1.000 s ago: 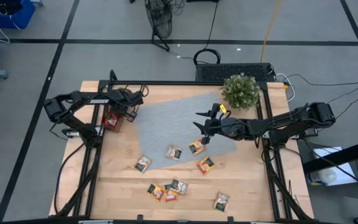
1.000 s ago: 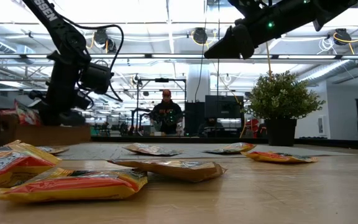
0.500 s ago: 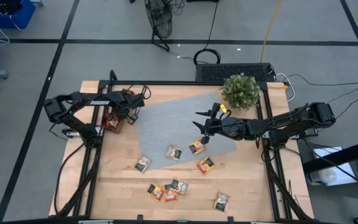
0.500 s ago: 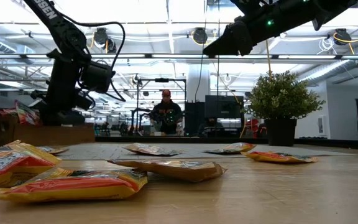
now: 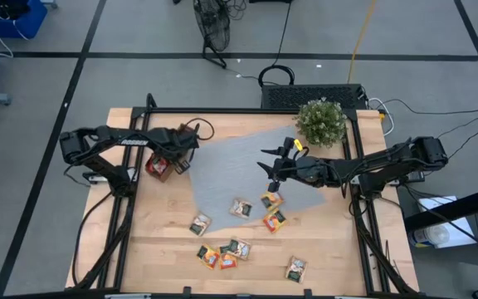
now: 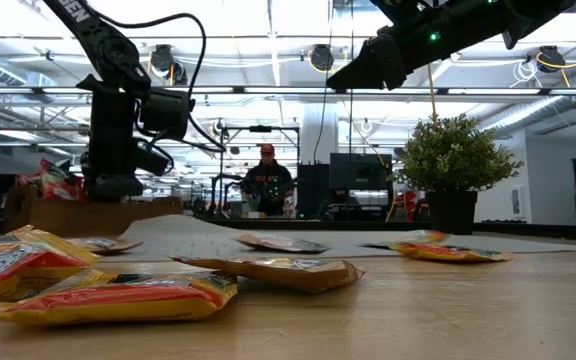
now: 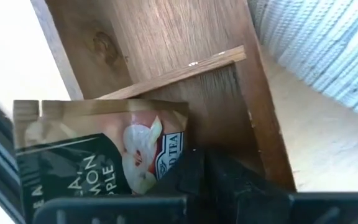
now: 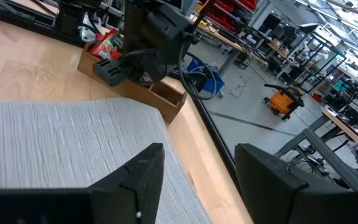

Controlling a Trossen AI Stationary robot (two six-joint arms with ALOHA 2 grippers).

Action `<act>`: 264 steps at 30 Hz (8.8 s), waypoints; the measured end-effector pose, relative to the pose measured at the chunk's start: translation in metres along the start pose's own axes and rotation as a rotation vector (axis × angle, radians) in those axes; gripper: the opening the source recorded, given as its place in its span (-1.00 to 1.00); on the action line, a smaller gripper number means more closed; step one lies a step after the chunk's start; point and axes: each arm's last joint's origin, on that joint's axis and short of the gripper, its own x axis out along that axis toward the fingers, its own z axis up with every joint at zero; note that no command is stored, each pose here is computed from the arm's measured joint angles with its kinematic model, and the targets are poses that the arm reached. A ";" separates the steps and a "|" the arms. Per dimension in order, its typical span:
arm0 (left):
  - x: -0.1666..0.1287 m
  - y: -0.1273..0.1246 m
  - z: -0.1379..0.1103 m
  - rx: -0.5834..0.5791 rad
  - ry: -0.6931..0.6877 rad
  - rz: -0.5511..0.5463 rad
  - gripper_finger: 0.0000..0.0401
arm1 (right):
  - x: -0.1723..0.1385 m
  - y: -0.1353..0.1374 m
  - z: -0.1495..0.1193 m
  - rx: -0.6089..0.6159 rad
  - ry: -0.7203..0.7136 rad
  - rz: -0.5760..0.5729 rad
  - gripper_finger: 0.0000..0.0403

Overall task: Pick & Place Tea
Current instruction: Put the brown tea bag into the middle section of the wooden organizer

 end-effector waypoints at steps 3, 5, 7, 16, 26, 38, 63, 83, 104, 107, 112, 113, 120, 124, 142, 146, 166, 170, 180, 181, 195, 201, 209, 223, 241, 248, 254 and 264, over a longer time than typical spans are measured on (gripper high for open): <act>0.000 -0.001 0.000 0.007 -0.005 0.014 -0.83 | 0.000 0.000 0.000 0.000 0.000 0.000 -0.10; -0.001 -0.001 0.000 0.021 -0.007 0.018 -0.83 | 0.000 0.000 0.000 0.000 0.000 0.000 -0.10; -0.001 -0.002 0.000 0.048 -0.014 0.020 -0.83 | 0.000 0.000 0.000 0.000 0.000 0.000 -0.10; -0.004 -0.012 0.009 0.111 -0.108 -0.082 -0.82 | 0.000 0.000 0.000 0.002 0.000 0.000 -0.10; -0.004 -0.012 0.007 0.084 -0.099 -0.043 -0.82 | 0.000 0.000 0.000 0.005 -0.001 -0.001 -0.10; -0.036 -0.006 0.028 0.010 -0.119 -0.052 -0.82 | 0.000 -0.001 0.001 0.015 -0.012 -0.005 -0.10; -0.154 -0.022 -0.046 0.134 -1.265 -0.459 -0.82 | 0.011 0.095 -0.009 0.022 0.282 0.507 -0.10; -0.146 -0.018 -0.058 -0.025 -1.268 -0.568 -0.82 | 0.078 0.157 -0.017 0.184 0.545 0.583 -0.20; -0.147 -0.018 -0.058 -0.026 -1.268 -0.569 -0.82 | 0.014 0.134 0.019 0.370 0.747 0.458 -0.32; -0.147 -0.018 -0.058 -0.026 -1.268 -0.570 -0.82 | 0.014 0.134 0.021 0.396 0.798 0.387 -0.33; -0.147 -0.018 -0.058 -0.028 -1.268 -0.571 -0.82 | 0.030 0.141 0.011 0.459 0.913 0.277 -0.34; -0.147 -0.018 -0.058 -0.028 -1.268 -0.571 -0.82 | 0.033 0.143 0.007 0.466 0.934 0.263 -0.34; -0.147 -0.018 -0.058 -0.028 -1.268 -0.570 -0.82 | 0.044 0.155 -0.018 0.551 1.115 0.213 -0.34; -0.147 -0.018 -0.058 -0.028 -1.268 -0.570 -0.82 | 0.043 0.154 -0.016 0.623 1.131 0.199 -0.34; -0.147 -0.018 -0.058 -0.027 -1.269 -0.570 -0.82 | 0.069 0.162 0.003 0.423 0.610 0.627 -0.34; -0.147 -0.018 -0.058 -0.027 -1.269 -0.569 -0.82 | 0.060 0.160 0.010 0.525 0.683 0.756 -0.34; -0.147 -0.018 -0.058 -0.027 -1.269 -0.569 -0.82 | 0.032 0.159 -0.016 0.122 0.812 0.482 -0.34; -0.147 -0.018 -0.058 -0.027 -1.269 -0.569 -0.82 | 0.031 0.161 -0.024 0.166 0.810 0.494 -0.34; -0.147 -0.018 -0.058 -0.027 -1.269 -0.570 -0.82 | 0.032 0.161 -0.016 0.227 0.815 0.475 -0.34; -0.147 -0.018 -0.058 -0.027 -1.269 -0.569 -0.82 | 0.033 0.161 -0.014 0.234 0.809 0.475 -0.34; -0.147 -0.018 -0.058 -0.027 -1.269 -0.569 -0.82 | 0.040 0.171 -0.010 0.267 0.775 0.461 -0.34; -0.147 -0.018 -0.058 -0.027 -1.268 -0.569 -0.82 | 0.044 0.186 -0.023 0.250 0.792 0.438 -0.34; -0.147 -0.018 -0.058 -0.027 -1.268 -0.569 -0.82 | 0.041 0.187 -0.035 0.220 0.860 0.341 -0.60; -0.147 -0.018 -0.058 -0.027 -1.268 -0.570 -0.82 | 0.040 0.192 -0.023 -0.269 0.571 0.262 -0.97; -0.152 -0.017 -0.056 -0.084 -1.306 -0.612 -0.82 | 0.125 0.109 -0.006 -0.660 0.100 -0.092 -1.00; -0.145 -0.020 -0.048 -0.188 -1.244 -0.648 -0.82 | 0.138 0.078 -0.008 -0.633 -0.041 -0.150 -1.00; -0.129 -0.029 -0.030 -0.313 -1.135 -0.682 -0.82 | 0.144 0.068 -0.010 -0.596 -0.078 -0.140 -1.00; -0.126 -0.041 -0.015 -0.337 -1.101 -0.885 -0.82 | 0.150 0.056 -0.015 -0.542 -0.077 -0.152 -1.00</act>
